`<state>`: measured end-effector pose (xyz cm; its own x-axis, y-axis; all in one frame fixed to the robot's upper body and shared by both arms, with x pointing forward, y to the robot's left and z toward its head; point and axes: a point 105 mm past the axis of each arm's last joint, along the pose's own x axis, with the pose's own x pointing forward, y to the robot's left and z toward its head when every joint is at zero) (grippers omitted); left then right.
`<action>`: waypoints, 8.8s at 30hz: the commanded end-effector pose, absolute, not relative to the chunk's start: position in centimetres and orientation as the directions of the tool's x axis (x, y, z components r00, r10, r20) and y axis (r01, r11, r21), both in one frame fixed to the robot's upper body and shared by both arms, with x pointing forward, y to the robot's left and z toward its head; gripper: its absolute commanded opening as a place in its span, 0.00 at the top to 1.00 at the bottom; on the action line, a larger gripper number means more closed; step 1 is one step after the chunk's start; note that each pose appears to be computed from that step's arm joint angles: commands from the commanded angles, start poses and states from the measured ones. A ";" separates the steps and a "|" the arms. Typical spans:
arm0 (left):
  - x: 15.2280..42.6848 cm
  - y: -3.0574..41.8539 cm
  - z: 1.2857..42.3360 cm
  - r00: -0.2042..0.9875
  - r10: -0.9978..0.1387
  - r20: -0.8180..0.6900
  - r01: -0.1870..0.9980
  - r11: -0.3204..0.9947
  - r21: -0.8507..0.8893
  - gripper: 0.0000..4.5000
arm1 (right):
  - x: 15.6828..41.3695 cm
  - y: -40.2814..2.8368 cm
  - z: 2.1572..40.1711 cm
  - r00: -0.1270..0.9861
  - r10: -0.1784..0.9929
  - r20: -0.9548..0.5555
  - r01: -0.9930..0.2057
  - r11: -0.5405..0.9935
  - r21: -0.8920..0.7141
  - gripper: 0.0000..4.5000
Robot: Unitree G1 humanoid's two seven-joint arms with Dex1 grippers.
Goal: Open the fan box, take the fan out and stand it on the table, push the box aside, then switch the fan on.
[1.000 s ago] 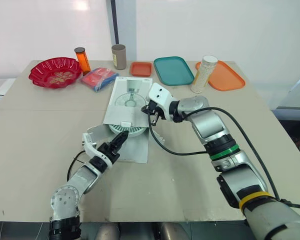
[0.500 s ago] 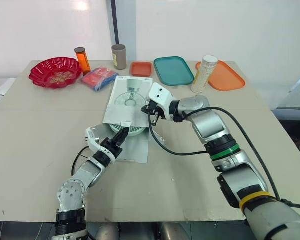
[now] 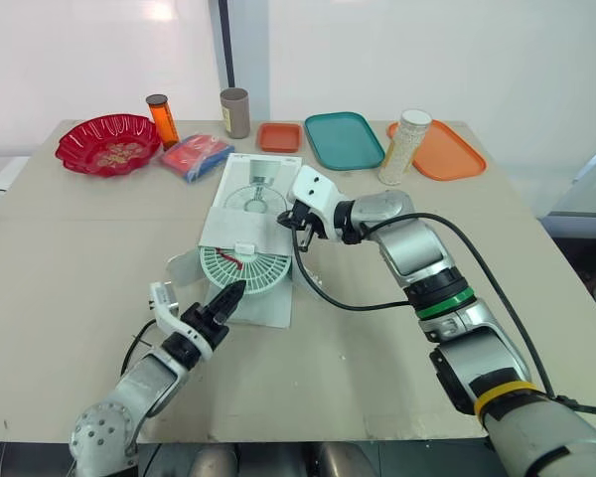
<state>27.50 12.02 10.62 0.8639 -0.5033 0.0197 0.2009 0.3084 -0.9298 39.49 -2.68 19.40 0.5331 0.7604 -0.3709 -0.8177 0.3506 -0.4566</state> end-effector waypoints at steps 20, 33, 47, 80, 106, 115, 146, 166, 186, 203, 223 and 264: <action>28.8 13.6 11.2 0.903 -0.424 0.065 0.229 0.350 -0.908 0.02 | 39.0 -1.3 19.1 0.514 0.779 -0.359 -0.828 0.340 -0.446 1.00; 28.3 13.7 11.2 0.902 -0.427 0.064 0.221 0.330 -0.918 0.62 | 38.8 -0.9 18.8 0.499 0.788 -0.360 -0.836 0.327 -0.441 1.00; 22.7 13.6 12.7 0.870 -0.491 0.046 0.223 0.309 -0.924 0.63 | 38.9 -0.5 19.0 0.486 0.797 -0.358 -0.840 0.312 -0.445 1.00; 25.1 16.6 11.4 0.904 -0.427 -0.030 0.181 0.445 -0.877 0.01 | 38.9 0.4 19.1 0.466 0.813 -0.349 -0.841 0.285 -0.459 1.00; 23.4 16.5 10.9 0.894 -0.447 -0.030 0.148 0.359 -0.921 0.54 | 39.0 0.2 19.0 0.483 0.805 -0.344 -0.834 0.304 -0.461 1.00; 22.9 16.8 10.9 0.896 -0.444 -0.024 0.163 0.379 -0.911 0.10 | 39.0 0.6 19.1 0.474 0.814 -0.336 -0.837 0.299 -0.457 1.00; 18.2 22.1 14.8 0.902 -0.432 -0.002 0.347 0.729 -0.590 0.01 | 38.8 -0.2 21.7 0.420 0.863 -0.280 -0.860 0.280 -0.426 1.00; 21.3 21.3 17.0 0.933 -0.350 0.079 0.330 0.924 0.195 0.01 | 36.6 -2.3 22.1 0.294 0.911 -0.288 -0.893 0.155 -0.423 1.00; 20.0 22.8 14.9 0.882 -0.467 -0.058 0.194 0.249 0.949 0.01 | 34.3 -2.3 21.4 0.174 0.941 -0.291 -0.912 0.042 -0.407 1.00; 20.6 21.7 10.5 0.760 -0.647 -0.059 0.111 0.040 0.993 0.01 | 29.8 -5.9 21.1 -0.060 0.966 -0.252 -0.906 -0.158 -0.392 1.00; 22.7 20.2 11.9 0.657 -0.753 -0.030 -0.019 -0.056 0.998 0.01 | 30.3 -5.5 20.6 0.008 0.967 -0.253 -0.911 -0.097 -0.400 1.00; 24.9 17.4 11.0 0.545 -0.838 -0.028 -0.105 -0.101 0.989 0.53 | 29.9 -5.7 20.4 0.015 0.969 -0.247 -0.913 -0.088 -0.399 1.00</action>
<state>25.18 17.23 11.03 0.5506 -0.8346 -0.0126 -0.1121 -0.0889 0.9897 30.14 -5.90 19.62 0.0148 0.9645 -0.2637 -0.9296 -0.0839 -0.3589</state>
